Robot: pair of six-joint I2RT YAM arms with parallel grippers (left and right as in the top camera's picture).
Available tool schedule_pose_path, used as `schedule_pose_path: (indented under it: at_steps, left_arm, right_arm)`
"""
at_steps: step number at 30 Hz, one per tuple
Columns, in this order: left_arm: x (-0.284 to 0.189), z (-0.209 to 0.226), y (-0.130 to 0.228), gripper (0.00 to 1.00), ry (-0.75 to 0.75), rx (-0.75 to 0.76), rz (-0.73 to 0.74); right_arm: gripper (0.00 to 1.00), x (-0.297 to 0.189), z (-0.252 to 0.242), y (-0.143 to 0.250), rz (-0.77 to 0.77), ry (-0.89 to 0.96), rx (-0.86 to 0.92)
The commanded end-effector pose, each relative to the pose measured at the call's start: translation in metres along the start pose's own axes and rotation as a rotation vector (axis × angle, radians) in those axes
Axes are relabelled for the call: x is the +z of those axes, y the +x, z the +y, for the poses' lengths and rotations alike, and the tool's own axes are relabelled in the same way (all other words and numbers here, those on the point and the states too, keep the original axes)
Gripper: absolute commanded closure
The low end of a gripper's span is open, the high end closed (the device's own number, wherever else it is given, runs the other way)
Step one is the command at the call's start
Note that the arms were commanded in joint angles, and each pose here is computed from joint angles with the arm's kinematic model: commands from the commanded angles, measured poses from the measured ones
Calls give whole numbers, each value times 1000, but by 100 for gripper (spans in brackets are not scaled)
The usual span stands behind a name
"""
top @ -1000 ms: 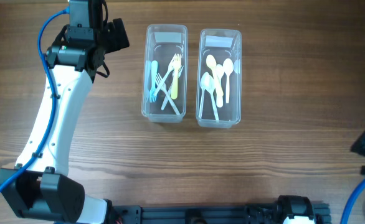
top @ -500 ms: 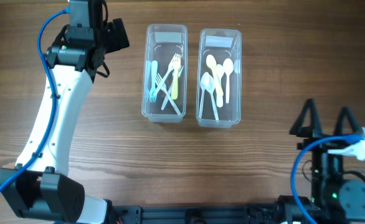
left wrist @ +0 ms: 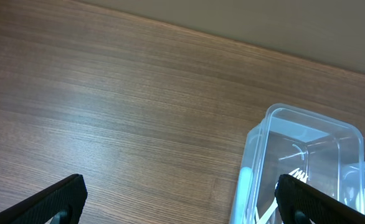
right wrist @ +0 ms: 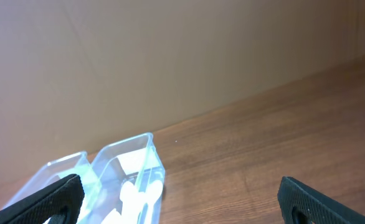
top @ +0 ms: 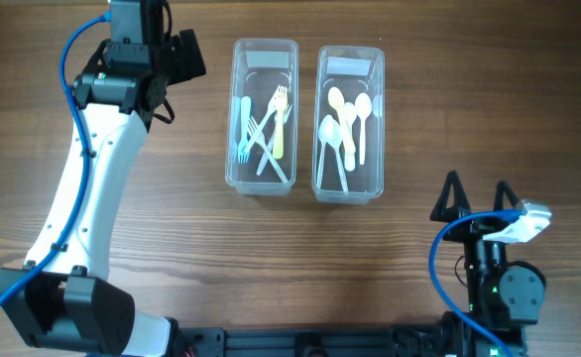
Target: Pack container
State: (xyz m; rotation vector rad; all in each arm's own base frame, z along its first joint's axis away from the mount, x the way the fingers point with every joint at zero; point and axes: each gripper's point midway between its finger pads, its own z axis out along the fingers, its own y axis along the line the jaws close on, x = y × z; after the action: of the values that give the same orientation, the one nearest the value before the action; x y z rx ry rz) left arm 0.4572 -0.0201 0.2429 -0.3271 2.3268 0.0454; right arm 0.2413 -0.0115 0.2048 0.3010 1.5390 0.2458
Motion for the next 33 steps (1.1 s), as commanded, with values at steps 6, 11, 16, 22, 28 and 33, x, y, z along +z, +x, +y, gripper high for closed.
schedule_pose_path:
  at_steps: [6, 11, 16, 22, 28, 33]
  left_arm:
    - [0, 1, -2, 0, -11, 2, -6]
    - [0, 1, -2, 0, -11, 2, -6]
    - [0, 1, -2, 0, -11, 2, -6]
    - [0, 1, -2, 0, -11, 2, -6]
    - [0, 1, -2, 0, -11, 2, -6]
    - [0, 1, -2, 0, -11, 2, -6]
  right_arm:
    - [0, 0, 8, 10, -1, -61, -139]
    - [0, 4, 7, 31, 26, -97, -138]
    - [0, 4, 8, 31, 18, -104, -225]
    - [0, 3, 12, 32, 11, -127, -388]
    - [0, 3, 11, 32, 10, -126, -402]
    - [0, 4, 11, 32, 10, -126, -401]
